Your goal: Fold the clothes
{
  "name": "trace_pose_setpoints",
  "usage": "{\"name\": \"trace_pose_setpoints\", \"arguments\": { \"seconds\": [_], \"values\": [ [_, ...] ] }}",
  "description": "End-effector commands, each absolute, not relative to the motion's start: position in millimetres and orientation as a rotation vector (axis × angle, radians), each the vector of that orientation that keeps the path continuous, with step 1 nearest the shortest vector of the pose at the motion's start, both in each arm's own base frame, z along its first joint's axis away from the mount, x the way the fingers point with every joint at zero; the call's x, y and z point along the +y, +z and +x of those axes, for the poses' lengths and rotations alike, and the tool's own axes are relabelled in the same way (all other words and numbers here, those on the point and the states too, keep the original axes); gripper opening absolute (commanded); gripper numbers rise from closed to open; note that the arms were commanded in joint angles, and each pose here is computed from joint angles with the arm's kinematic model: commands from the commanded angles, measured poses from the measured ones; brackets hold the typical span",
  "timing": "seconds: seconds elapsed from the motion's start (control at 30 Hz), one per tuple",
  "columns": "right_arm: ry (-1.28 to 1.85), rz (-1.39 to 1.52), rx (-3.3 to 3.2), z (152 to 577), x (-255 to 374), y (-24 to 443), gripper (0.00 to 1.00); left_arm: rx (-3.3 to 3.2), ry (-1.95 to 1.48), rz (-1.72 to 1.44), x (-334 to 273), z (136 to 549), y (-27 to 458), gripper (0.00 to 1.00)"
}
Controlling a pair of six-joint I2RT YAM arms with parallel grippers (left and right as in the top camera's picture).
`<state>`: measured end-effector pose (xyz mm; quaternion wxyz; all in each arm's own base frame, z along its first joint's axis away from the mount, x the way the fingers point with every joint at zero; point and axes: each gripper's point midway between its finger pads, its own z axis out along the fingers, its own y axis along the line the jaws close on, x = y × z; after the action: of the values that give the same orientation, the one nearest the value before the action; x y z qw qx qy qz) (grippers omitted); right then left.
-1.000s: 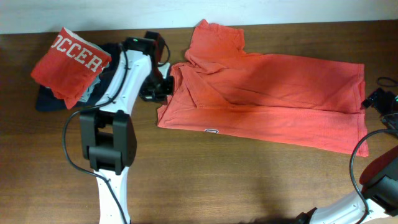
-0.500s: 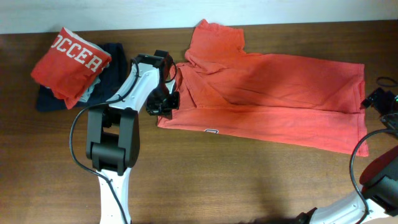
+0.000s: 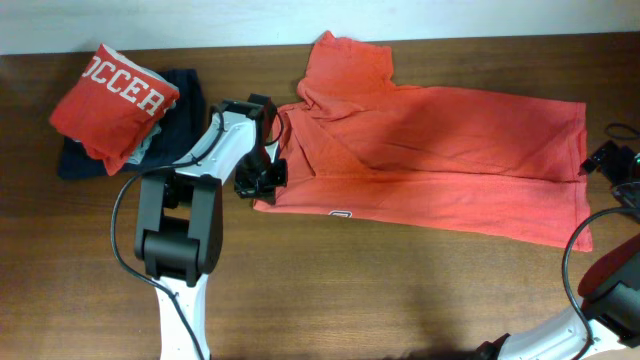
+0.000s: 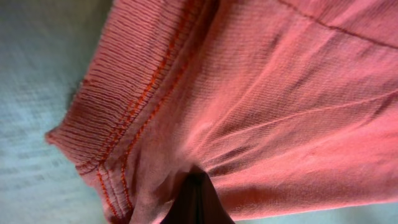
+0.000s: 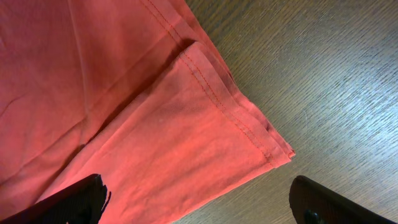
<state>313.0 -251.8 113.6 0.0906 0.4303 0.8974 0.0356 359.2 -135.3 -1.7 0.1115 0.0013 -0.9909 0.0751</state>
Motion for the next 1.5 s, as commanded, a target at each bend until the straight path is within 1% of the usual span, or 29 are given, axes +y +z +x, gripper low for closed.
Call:
{"name": "trace_pose_setpoints", "arguments": {
  "seconds": [0.0,0.13,0.27,0.4,0.57,0.7,0.77,0.9,1.03,1.1,1.23,1.47],
  "values": [
    [0.103,1.262,2.655,315,-255,119,0.99,-2.771,0.108,0.013,-129,316,-34,0.0],
    [0.103,1.262,2.655,315,-255,119,0.99,-2.698,0.063,-0.031,-134,288,-39,0.0],
    [0.103,1.262,2.655,315,-255,119,0.98,-2.625,0.013,-0.083,-140,265,-34,0.0],
    [0.103,1.262,2.655,315,-255,119,0.99,-2.589,-0.025,-0.092,-143,254,-29,0.0],
    [0.103,1.262,2.655,315,-255,119,0.98,-2.589,-0.028,-0.081,-143,253,-27,0.0],
    [0.103,1.262,2.655,315,-255,119,0.99,-2.636,-0.005,-0.09,-147,264,-15,0.0],
    [0.103,1.262,2.655,315,-255,119,0.99,-2.705,0.007,-0.106,-151,280,-2,0.0],
    [0.103,1.262,2.655,315,-255,119,0.99,-2.883,0.014,-0.143,-156,317,38,0.0],
    [0.103,1.262,2.655,315,-255,119,0.99,-3.057,0.115,-0.189,-172,352,84,0.0],
    [0.103,1.262,2.655,315,-255,119,0.99,-3.079,0.131,-0.245,-176,357,90,0.0],
    [0.103,1.262,2.655,315,-255,119,0.99,-3.051,0.127,-0.395,-182,352,85,0.0],
    [0.103,1.262,2.655,315,-255,119,0.99,-3.015,0.144,-0.774,-216,345,79,0.0]
  ]
}}
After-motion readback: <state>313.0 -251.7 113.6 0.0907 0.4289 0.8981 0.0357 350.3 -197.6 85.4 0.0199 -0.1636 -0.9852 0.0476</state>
